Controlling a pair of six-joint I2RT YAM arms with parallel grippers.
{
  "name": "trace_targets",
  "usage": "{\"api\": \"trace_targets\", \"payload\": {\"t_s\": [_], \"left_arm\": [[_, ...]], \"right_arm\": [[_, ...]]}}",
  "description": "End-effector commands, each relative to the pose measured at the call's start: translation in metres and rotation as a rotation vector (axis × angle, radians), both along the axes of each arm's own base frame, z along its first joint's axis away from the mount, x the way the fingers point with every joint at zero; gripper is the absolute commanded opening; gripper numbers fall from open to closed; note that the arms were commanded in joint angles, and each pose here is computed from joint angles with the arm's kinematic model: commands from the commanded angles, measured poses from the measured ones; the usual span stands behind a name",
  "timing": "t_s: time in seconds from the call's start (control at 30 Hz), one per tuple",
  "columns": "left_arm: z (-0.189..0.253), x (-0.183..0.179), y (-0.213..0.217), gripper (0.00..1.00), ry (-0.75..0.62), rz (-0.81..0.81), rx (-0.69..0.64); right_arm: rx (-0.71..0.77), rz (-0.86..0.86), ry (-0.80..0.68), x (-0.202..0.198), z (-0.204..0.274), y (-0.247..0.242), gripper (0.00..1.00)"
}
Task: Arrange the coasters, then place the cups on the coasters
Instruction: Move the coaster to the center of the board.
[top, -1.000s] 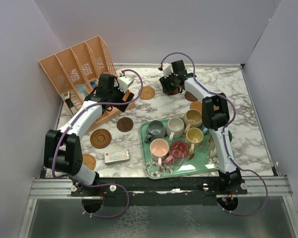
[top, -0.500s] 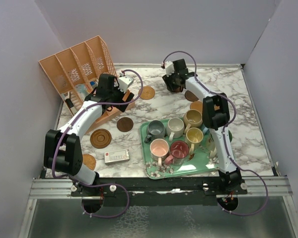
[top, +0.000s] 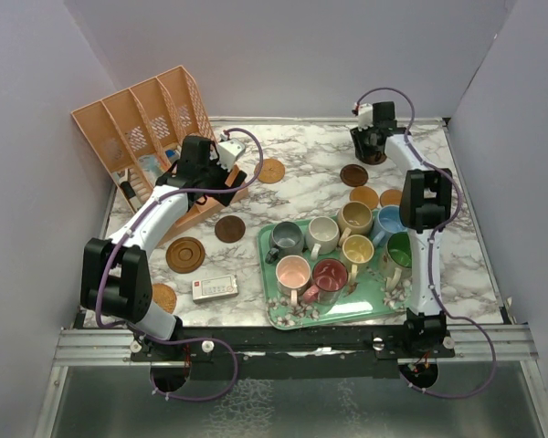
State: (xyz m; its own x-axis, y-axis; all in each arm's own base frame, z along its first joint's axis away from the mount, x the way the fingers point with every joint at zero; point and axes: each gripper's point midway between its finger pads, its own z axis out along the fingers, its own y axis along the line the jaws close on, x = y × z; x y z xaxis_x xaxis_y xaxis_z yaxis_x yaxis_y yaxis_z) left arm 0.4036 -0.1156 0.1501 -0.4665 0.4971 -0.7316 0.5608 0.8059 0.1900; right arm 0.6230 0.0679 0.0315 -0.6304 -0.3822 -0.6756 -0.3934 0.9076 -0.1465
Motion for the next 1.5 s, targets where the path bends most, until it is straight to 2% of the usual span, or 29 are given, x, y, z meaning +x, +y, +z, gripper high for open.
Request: {"api": "trace_targets", "payload": {"t_s": [0.0, 0.33, 0.67, 0.97, 1.2, 1.3, 1.47], "left_arm": [[-0.002, 0.004, -0.001, 0.99, -0.003, -0.004, 0.008], [-0.005, 0.004, 0.001, 0.99, 0.001, 0.0, 0.023], [-0.01, 0.005, 0.002, 0.99, 0.012, 0.0, 0.032], [-0.014, -0.003, 0.002, 0.99, 0.033, -0.034, 0.049], [-0.028, -0.033, 0.012, 0.99, 0.137, -0.145, 0.158], [-0.043, -0.063, 0.026, 0.98, 0.257, -0.206, 0.211], [-0.058, -0.104, 0.055, 0.95, 0.349, -0.227, 0.222]], "right_arm": [[-0.025, -0.066, 0.119, -0.033, -0.022, -0.032, 0.39], [-0.021, -0.092, 0.119, -0.045, -0.013, -0.053, 0.4], [-0.001, -0.088, 0.005, -0.027, 0.042, -0.05, 0.59], [0.064, 0.012, -0.041, -0.037, 0.087, -0.031, 0.66], [0.118, 0.152, -0.034, -0.071, 0.101, 0.003, 0.66], [0.116, 0.188, -0.03, -0.086, 0.102, 0.015, 0.66], [0.203, 0.224, 0.001, -0.109, 0.105, 0.032, 0.66]]}}
